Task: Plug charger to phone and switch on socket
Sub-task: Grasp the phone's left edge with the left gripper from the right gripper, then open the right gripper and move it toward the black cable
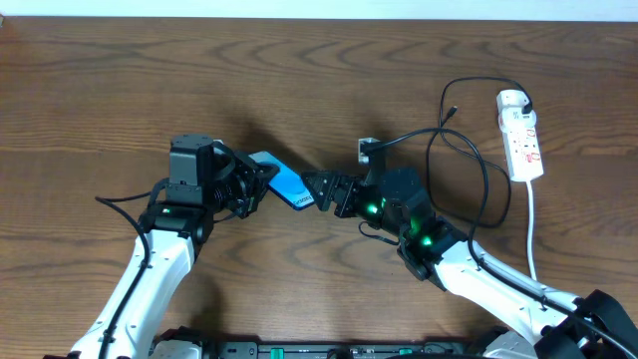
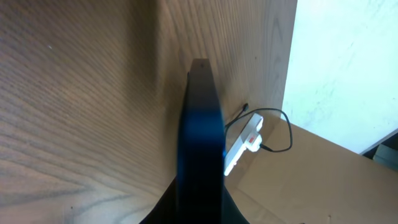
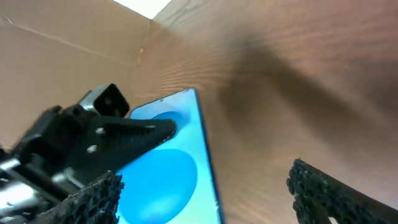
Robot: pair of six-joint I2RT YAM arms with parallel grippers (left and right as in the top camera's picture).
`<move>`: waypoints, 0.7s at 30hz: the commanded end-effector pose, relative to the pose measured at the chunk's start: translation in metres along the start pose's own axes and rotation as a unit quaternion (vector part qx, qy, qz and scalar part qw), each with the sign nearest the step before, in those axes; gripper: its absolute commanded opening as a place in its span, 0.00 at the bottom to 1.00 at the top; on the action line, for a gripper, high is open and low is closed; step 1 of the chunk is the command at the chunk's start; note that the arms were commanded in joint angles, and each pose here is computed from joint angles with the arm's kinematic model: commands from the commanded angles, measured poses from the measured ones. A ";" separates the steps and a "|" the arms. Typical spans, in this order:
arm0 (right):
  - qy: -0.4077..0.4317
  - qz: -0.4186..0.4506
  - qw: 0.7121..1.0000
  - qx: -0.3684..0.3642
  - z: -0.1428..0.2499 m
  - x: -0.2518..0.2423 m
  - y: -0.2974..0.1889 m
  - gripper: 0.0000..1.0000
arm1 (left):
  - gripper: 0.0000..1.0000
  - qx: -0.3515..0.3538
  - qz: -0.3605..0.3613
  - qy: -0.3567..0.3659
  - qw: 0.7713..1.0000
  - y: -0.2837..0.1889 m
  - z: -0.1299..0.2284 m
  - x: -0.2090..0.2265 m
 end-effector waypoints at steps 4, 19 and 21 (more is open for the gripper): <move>-0.069 0.040 0.997 -0.011 -0.008 -0.022 -0.005 0.85 | 0.07 0.031 0.007 -0.045 0.998 0.006 0.003 -0.007; -0.056 0.064 0.993 -0.078 -0.058 -0.021 -0.068 0.85 | 0.07 0.186 0.034 -0.115 0.975 0.059 0.002 -0.026; -0.058 0.074 0.991 -0.100 -0.067 -0.018 -0.085 0.85 | 0.07 0.212 0.050 -0.107 0.970 0.063 0.004 -0.038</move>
Point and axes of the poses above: each gripper's point midway between its finger pads, its own y axis out along the fingers, its own x axis along the line the jaws close on, z = x × y, the point moved 4 cm from there along -y, back along the fingers, and after that the axes turned 15 degrees about -y, right-handed, at the moved point
